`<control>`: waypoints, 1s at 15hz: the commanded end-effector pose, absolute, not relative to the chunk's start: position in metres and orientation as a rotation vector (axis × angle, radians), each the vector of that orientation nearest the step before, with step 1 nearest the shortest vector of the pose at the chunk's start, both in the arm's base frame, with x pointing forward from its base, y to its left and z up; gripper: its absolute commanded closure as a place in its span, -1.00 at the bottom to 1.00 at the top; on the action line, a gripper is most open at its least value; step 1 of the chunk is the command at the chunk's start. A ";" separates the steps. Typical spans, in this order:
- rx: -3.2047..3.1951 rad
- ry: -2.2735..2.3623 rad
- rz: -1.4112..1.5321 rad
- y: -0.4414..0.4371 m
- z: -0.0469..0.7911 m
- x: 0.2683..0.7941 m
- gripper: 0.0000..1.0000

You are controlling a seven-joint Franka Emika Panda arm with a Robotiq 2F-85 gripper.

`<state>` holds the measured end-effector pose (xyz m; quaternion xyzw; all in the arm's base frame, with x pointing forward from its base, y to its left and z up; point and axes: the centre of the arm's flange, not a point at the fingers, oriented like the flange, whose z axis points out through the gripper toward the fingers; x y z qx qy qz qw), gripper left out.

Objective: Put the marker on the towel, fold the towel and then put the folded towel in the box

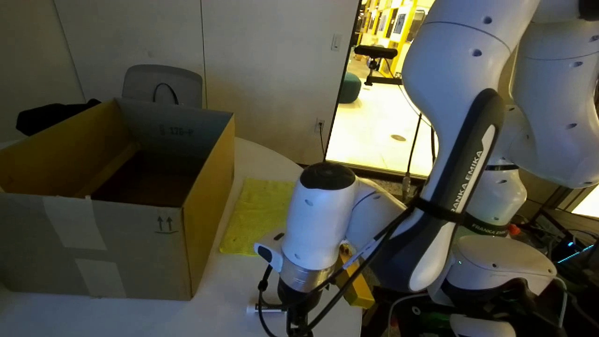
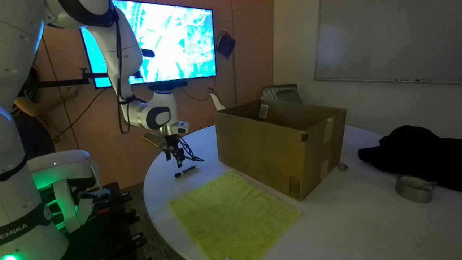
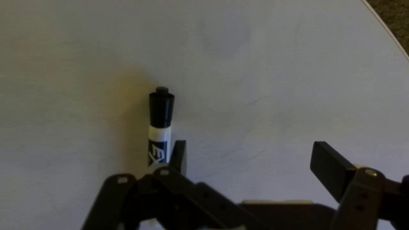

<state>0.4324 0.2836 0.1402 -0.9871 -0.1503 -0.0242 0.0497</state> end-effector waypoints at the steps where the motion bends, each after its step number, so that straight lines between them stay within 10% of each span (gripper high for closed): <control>1: -3.020 -0.487 -0.105 0.291 0.122 0.457 -1.00; 15: -3.039 -0.621 -0.174 0.239 0.169 0.503 -1.00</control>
